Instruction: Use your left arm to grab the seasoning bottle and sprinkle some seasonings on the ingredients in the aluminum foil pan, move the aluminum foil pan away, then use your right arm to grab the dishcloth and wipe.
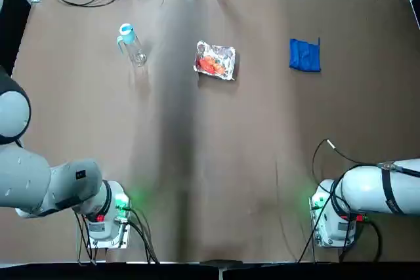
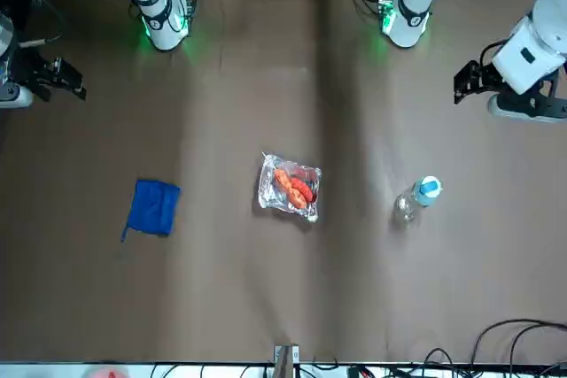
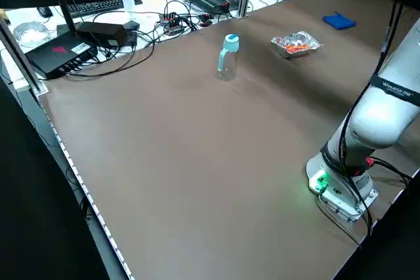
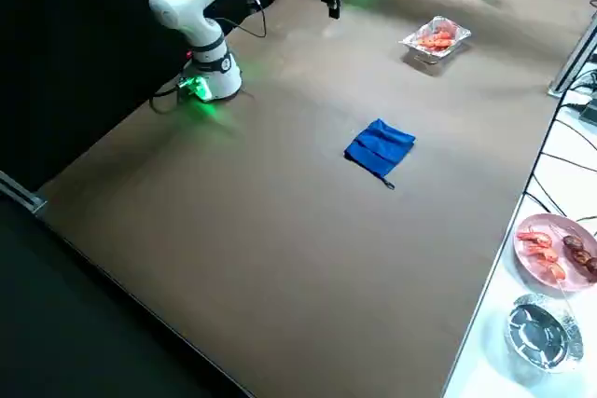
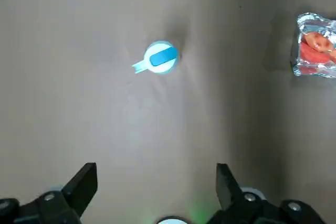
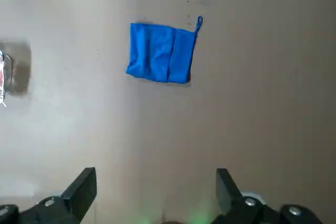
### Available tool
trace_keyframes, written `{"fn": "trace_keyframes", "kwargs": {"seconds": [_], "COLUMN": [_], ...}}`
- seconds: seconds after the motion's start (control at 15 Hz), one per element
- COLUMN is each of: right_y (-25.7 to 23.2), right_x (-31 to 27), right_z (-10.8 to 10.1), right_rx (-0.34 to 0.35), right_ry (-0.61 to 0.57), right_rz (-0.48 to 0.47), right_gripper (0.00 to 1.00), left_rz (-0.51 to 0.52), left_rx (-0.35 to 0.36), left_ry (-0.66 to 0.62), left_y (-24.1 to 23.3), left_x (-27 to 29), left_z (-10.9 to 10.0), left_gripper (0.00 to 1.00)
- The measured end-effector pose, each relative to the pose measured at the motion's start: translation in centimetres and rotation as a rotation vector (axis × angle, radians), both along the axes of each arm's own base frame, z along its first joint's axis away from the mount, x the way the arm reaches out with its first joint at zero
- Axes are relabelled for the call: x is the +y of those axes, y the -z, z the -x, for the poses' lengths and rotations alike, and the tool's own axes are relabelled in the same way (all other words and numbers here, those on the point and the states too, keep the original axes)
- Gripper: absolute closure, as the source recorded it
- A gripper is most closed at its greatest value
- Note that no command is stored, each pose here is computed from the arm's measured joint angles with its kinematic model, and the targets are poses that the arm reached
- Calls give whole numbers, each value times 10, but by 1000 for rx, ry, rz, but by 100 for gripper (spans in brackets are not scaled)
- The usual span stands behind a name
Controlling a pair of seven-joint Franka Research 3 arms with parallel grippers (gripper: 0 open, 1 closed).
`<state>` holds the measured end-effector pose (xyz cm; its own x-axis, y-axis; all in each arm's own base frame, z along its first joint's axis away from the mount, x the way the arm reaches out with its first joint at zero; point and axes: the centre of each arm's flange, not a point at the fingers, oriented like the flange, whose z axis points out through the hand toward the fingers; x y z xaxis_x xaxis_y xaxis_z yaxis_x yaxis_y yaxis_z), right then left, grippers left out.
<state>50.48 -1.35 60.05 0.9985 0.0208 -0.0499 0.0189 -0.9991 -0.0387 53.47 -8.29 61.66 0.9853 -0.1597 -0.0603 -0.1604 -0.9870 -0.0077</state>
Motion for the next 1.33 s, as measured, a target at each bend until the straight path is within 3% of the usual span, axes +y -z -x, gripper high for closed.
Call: {"fn": "trace_keyframes", "kwargs": {"seconds": [0.13, 0.73, 1.07, 1.33], "right_y": [0, 0, 0, 0], "right_x": [2, 2, 2, 2], "right_z": [0, 0, 0, 0], "right_rx": [0, 1, 1, 1], "right_ry": [-3, -4, -4, -4], "right_rz": [0, 0, 0, 0], "right_gripper": [0, 0, 0, 0], "left_rz": [-1, -52, -72, -80], "left_rx": [8, 69, 34, 26], "left_ry": [-39, -685, -1060, -1287], "left_y": [3, 31, 70, 106], "left_x": [17, 79, 77, 77], "left_z": [-2, -5, -13, -19], "left_gripper": [0, 0, 0, 0]}}
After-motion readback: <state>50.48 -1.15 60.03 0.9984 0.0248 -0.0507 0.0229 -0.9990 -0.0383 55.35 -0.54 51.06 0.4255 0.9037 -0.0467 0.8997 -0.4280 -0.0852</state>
